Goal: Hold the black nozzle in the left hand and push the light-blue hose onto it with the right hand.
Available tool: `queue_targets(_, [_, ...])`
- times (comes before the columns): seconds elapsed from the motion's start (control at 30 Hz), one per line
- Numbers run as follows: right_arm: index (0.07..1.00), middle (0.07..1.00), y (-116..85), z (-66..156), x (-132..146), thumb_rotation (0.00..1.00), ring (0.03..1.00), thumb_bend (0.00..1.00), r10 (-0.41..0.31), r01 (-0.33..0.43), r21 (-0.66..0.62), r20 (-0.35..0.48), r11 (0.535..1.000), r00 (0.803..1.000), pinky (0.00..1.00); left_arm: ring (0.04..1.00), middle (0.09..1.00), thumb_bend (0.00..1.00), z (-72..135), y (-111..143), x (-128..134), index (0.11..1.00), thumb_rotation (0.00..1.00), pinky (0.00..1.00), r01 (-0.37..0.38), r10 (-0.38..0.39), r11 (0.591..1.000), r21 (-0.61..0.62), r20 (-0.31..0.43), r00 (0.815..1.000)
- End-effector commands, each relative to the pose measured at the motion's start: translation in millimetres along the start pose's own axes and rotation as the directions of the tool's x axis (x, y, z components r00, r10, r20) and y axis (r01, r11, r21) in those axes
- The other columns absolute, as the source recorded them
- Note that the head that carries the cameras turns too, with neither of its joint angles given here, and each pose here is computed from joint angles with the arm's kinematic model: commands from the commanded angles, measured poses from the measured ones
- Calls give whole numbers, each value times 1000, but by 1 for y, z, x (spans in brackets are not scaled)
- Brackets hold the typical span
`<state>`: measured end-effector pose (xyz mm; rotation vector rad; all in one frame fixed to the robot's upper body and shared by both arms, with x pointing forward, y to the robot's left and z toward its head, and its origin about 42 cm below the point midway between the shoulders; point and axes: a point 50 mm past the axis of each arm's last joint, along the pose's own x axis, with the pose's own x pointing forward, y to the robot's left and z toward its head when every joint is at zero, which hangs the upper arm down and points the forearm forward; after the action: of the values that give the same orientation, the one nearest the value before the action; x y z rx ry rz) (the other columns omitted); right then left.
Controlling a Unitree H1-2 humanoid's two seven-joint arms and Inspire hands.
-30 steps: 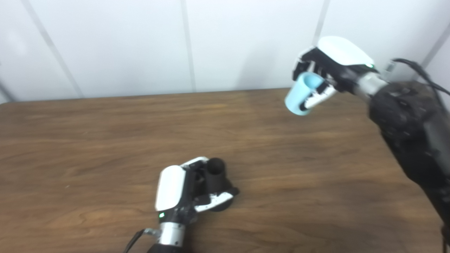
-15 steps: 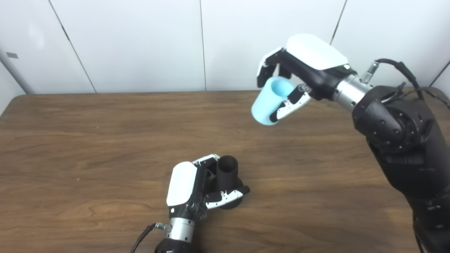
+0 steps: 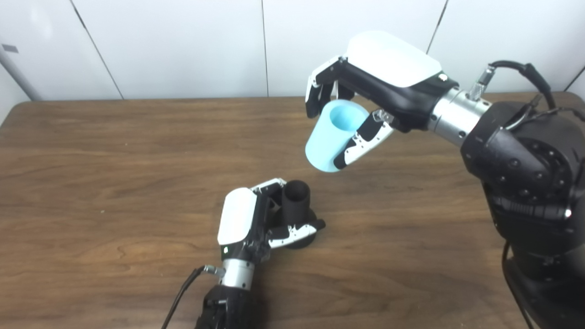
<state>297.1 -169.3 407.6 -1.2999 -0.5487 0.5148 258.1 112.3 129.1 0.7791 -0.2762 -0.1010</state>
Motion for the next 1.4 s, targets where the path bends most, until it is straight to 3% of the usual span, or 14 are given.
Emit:
queue_targets(0.0, [515,492,-15,3,-3,0,374,516,-53,53,-25,21,998,998,431,517,483,523,-7,-7,-10,488,0,483,71,-69,997,35,-54,996])
queue_targets(0.1, [502,486,-10,2,-3,0,378,518,-53,54,-16,37,998,998,496,518,485,523,-6,-6,-9,487,0,482,72,-70,997,32,-54,996])
queue_targets(0.23, [525,488,-2,2,-4,0,363,513,-46,46,10,30,999,998,342,513,481,523,-5,-7,-10,488,0,476,72,-70,997,32,-55,996])
queue_targets(0.93, [525,489,24,2,7,0,364,513,-74,72,49,40,996,996,301,525,494,522,-7,-12,-10,484,0,494,81,-79,996,33,-55,995])
queue_targets(1.13, [483,529,30,2,6,0,395,515,-68,65,69,42,996,997,357,527,493,522,-7,-12,-9,484,0,496,82,-80,996,29,-55,995])
queue_targets(1.37, [492,551,34,1,5,0,415,491,-59,56,64,46,996,997,281,528,497,522,-6,-12,-8,483,0,498,78,-77,997,29,-50,996])
